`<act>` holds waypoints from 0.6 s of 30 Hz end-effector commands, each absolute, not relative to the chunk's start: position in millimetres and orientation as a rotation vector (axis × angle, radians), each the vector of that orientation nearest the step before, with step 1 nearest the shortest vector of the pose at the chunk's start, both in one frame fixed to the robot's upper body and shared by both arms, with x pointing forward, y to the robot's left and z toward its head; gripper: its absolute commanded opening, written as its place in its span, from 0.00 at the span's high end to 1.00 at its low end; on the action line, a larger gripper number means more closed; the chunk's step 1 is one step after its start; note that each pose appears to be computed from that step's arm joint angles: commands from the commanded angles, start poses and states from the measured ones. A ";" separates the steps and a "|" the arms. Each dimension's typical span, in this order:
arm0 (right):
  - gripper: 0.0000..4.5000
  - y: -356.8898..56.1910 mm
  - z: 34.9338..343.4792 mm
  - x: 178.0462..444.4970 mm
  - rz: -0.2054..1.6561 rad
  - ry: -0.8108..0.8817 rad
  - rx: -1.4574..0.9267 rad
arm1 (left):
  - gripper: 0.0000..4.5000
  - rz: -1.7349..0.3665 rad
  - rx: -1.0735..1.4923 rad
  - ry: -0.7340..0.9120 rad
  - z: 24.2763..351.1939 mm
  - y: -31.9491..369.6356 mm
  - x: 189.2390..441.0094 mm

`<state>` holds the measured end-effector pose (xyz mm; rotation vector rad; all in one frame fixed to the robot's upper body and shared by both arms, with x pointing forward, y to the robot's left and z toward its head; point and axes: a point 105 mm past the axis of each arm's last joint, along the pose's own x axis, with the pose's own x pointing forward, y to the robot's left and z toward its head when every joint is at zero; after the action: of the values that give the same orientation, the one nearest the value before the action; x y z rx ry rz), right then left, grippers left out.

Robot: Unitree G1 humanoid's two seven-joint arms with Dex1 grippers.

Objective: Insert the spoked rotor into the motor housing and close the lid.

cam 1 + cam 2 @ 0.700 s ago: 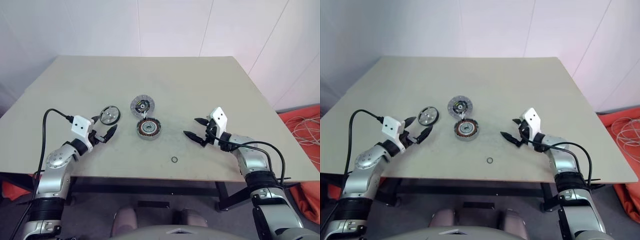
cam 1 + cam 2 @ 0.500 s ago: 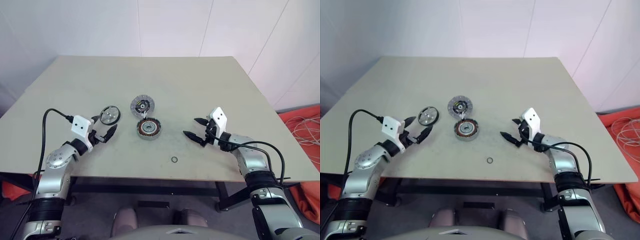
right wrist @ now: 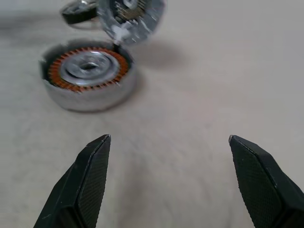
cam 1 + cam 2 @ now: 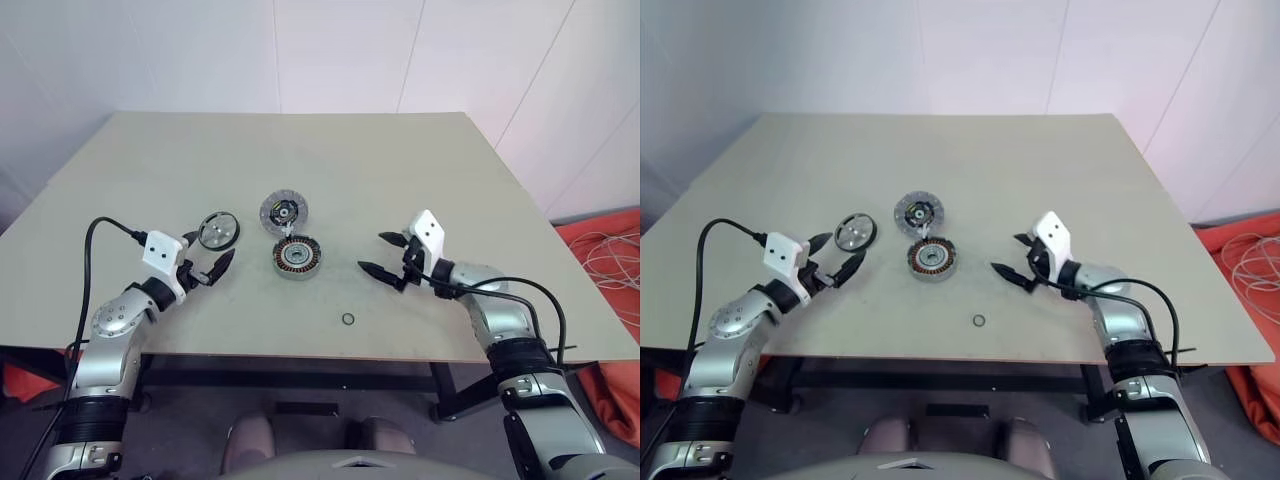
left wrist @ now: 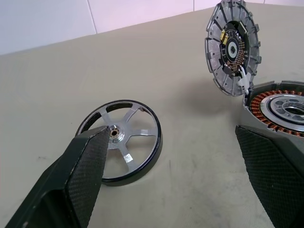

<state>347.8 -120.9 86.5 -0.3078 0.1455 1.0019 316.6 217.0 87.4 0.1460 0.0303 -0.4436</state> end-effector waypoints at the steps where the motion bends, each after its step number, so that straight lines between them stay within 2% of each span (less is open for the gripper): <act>1: 0.00 -85.0 123.4 341.8 1.206 0.122 -0.465 | 0.01 -0.454 0.167 -0.023 104.0 219.2 314.7; 5: 0.00 -58.5 140.0 338.1 1.364 0.189 -0.591 | 0.01 -0.470 0.164 -0.030 105.1 218.1 310.0; 8: 0.00 -47.1 136.6 340.0 1.421 0.284 -0.797 | 0.01 -0.471 0.180 -0.017 101.5 220.8 306.5; 12: 0.00 -35.4 130.8 333.7 1.549 0.321 -1.016 | 0.01 -0.452 0.185 -0.016 99.7 225.6 303.1; 18: 0.00 -26.8 119.3 330.8 1.637 0.340 -1.198 | 0.01 -0.433 0.188 -0.016 96.2 230.3 301.9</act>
<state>329.5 -35.4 107.5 -1.1147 0.3948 1.6179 300.3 226.9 81.8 0.1578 0.0407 -0.4453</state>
